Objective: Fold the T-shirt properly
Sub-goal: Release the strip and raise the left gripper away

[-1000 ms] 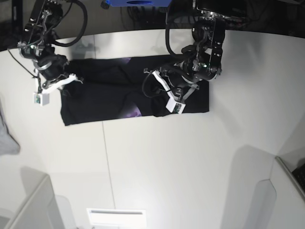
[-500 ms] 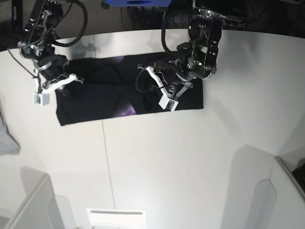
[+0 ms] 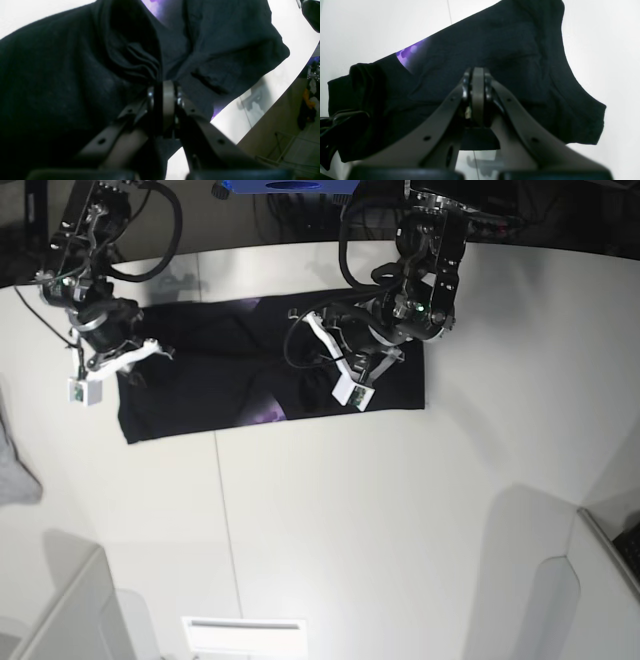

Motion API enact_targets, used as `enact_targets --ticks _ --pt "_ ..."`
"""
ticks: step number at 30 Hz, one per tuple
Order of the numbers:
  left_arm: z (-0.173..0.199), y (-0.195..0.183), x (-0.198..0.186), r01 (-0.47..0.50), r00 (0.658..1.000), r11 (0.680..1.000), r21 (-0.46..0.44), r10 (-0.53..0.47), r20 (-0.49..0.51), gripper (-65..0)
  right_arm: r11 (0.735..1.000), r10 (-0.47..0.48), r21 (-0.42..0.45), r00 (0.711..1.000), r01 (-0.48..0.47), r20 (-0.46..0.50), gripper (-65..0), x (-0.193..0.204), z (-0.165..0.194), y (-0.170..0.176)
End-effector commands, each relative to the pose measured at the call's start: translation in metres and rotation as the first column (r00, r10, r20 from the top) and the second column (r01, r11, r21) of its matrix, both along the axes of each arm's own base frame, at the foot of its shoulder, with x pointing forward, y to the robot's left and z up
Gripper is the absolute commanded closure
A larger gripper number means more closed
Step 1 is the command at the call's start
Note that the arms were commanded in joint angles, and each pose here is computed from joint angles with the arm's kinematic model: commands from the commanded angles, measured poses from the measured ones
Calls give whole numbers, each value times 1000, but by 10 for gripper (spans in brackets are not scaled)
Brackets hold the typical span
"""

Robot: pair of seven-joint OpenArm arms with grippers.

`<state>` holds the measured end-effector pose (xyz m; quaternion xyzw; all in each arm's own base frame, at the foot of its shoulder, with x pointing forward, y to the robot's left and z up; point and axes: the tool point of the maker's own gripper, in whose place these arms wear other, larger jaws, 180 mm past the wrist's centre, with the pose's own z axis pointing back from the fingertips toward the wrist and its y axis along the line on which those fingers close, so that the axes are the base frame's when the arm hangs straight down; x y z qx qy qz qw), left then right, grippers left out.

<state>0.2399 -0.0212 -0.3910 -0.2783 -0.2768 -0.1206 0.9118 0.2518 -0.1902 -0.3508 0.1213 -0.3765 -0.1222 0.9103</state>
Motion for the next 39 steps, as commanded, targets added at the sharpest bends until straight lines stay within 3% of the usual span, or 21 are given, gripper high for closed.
enact_targets --ticks 1,12,13,20,22,24,26,29,33,34,39 --pt "10 -5 7 -4 1000 1000 -31 5 31 0 1000 2 -4 999 -1 41 0 6 9 -1" --pt "11 -5 7 -5 999 999 -32 6 34 0 1000 2 -4 999 -1 41 0 6 9 -1" --pt "11 -5 7 -5 999 999 -32 6 34 -26 1000 2 -4 999 -1 41 0 6 9 -1" --pt "14 -6 9 -3 999 999 -36 5 45 -518 1000 3 -4 999 -3 41 0 6 9 0" --pt "17 -6 10 -2 998 999 -38 4 55 -607 1000 2 -4 999 -1 41 0 6 9 -1" --pt "24 -6 10 -2 997 999 -43 5 76 -640 1000 0 -3 999 0 41 0 6 10 -1" --pt "34 -3 12 -9 994 999 -46 14 105 -612 1000 -1 -4 999 1 41 0 6 10 -2" --pt "41 4 13 -15 991 999 -34 19 134 -469 1000 -3 -4 999 3 42 0 6 10 -2" --pt "29 34 7 -72 991 997 15 70 110 -67 1000 -2 -7 999 3 40 0 5 9 -3" --pt "25 43 7 -98 991 995 25 95 99 0 1000 -2 -7 999 3 40 0 5 9 -3" --pt "-4 83 10 -205 979 976 72 203 27 0 1000 2 -4 999 -2 50 0 9 12 -1"
